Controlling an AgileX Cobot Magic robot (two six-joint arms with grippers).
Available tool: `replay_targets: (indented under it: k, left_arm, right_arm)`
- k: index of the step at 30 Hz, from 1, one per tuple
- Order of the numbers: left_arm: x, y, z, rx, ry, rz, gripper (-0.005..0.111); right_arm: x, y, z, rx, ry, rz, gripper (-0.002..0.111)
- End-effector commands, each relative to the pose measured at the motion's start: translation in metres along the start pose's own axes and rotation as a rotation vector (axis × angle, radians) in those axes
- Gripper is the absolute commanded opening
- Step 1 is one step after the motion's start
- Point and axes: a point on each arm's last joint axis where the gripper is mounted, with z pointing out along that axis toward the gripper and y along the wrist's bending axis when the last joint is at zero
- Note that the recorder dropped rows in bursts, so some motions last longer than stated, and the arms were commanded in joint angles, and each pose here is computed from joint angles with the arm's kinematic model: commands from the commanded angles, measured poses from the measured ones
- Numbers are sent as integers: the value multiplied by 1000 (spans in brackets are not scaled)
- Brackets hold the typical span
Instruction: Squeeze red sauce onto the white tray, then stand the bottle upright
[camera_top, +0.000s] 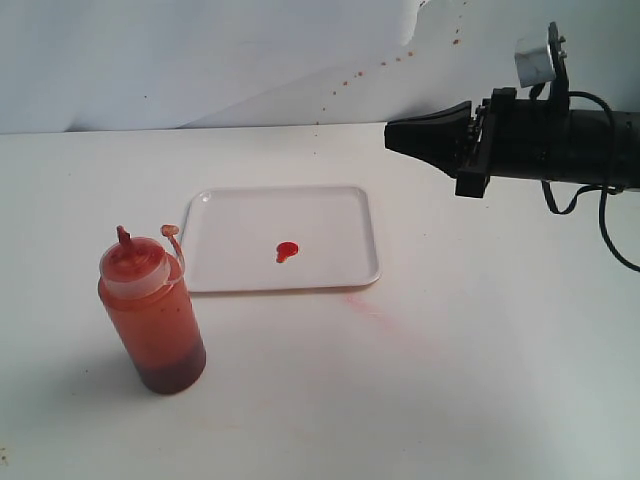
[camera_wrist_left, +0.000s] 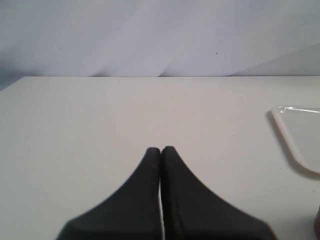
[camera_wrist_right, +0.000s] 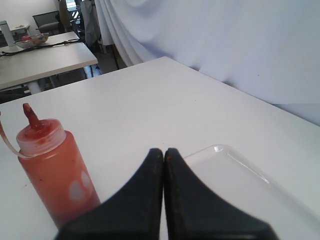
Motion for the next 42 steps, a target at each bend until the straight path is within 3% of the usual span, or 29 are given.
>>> replay_targets:
  k: [1, 10, 31, 36, 42]
  left_arm:
    - [1, -1, 0, 17, -2, 2, 0]
    - [1, -7, 0, 127, -7, 25, 0]
    - [1, -7, 0, 128, -9, 23, 0]
    - [1, -7, 0, 128, -9, 23, 0]
    - [1, -7, 0, 128, -9, 23, 0]
  right_arm:
    - [-4, 1, 0, -3, -13, -16, 0]
    - [-4, 1, 0, -3, -13, -16, 0]
    - [-7, 2, -1, 0, -15, -24, 0]
    - [-36, 13, -11, 83, -16, -120, 0]
    - [-103, 52, -44, 302, -50, -341, 0]
